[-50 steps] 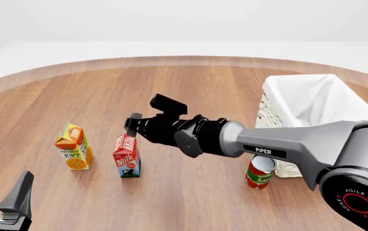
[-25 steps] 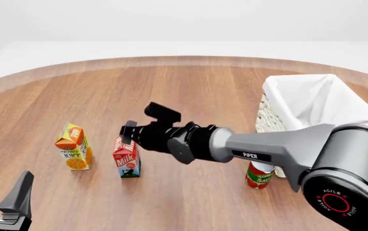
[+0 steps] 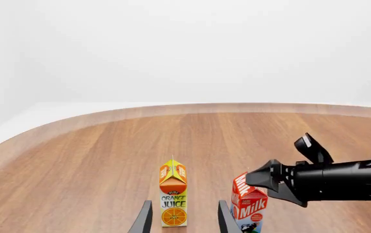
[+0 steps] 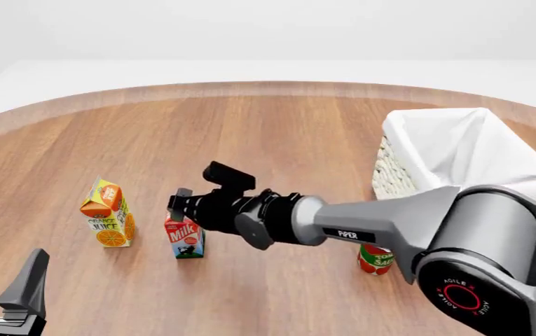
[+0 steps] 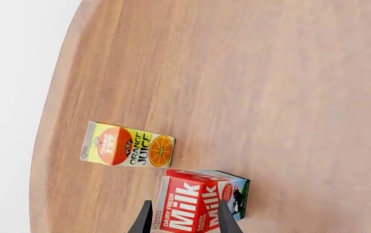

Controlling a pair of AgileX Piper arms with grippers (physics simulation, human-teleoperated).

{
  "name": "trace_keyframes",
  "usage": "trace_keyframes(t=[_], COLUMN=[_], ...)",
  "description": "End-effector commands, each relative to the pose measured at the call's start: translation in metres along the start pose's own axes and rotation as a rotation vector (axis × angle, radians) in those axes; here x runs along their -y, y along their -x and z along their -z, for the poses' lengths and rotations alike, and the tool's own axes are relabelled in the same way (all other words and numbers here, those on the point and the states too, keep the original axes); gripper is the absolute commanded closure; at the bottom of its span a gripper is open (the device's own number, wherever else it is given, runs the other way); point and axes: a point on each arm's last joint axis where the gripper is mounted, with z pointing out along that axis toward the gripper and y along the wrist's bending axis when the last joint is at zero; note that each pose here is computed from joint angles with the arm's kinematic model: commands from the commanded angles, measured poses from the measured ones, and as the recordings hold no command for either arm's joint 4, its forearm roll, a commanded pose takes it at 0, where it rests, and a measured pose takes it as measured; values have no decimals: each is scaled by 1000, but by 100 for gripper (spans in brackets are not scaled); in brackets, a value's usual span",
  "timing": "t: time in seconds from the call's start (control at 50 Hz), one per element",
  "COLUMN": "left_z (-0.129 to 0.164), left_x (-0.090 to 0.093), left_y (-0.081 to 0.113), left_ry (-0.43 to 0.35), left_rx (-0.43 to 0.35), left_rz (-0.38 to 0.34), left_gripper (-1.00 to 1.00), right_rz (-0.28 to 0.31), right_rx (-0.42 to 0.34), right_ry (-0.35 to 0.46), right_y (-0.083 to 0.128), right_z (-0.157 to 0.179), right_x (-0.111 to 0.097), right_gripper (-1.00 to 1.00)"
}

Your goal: Pick the milk and place it in the basket.

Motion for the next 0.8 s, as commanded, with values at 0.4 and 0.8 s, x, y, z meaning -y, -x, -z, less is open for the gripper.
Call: trace_keyframes(t=[0.4, 0.8], left_z=[0, 0], left_x=[0, 0], left_y=[0, 0], left_ry=[0, 0], left_rx=[0, 0], left_rz=[0, 0], left_gripper=[-100, -100], right_rz=[-29, 66], right_rx=[-33, 31], right_ry=[3, 32], right_y=[-26, 7], right_z=[-18, 5], right_x=[6, -7], right_gripper=[100, 100])
